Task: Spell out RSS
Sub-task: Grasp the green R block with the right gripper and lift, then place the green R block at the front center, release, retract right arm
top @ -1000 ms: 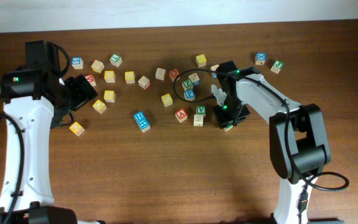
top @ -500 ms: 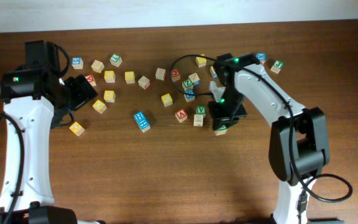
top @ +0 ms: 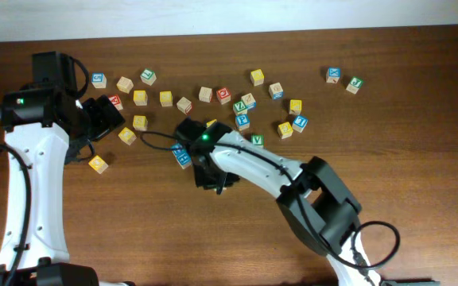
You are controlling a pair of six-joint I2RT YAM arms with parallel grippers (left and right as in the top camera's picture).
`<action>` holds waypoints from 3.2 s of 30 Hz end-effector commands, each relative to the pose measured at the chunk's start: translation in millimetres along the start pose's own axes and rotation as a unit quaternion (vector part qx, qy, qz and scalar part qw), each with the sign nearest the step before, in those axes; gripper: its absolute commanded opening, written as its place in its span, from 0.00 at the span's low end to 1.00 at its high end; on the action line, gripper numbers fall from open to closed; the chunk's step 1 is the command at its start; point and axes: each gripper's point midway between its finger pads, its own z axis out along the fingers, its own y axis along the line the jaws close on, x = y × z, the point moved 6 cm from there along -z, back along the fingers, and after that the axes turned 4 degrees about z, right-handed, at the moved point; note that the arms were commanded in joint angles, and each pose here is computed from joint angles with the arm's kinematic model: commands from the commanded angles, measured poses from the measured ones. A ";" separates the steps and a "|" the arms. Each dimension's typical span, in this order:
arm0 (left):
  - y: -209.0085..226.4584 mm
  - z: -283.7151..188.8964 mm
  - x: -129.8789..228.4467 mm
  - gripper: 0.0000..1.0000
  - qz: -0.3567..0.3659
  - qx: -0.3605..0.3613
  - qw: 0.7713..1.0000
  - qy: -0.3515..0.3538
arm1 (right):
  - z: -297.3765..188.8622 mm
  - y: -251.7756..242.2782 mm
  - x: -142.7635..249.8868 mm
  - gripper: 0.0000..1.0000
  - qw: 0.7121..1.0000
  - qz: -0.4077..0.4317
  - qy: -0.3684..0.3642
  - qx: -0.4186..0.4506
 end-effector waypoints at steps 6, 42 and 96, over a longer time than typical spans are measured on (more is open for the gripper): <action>1.5 -3.3 -1.8 0.99 -0.003 -0.003 1.000 -0.008 | 4.0 -1.8 10.1 0.22 0.998 0.043 0.034 0.010; 1.6 -3.3 -1.8 0.99 -0.003 -0.003 1.000 -0.008 | 0.8 -2.6 20.0 0.34 0.998 0.009 0.067 -0.001; -2.9 -3.3 -0.7 0.99 -0.003 0.017 1.000 -0.001 | -244.7 -340.8 -116.0 0.98 0.957 0.256 -0.133 0.024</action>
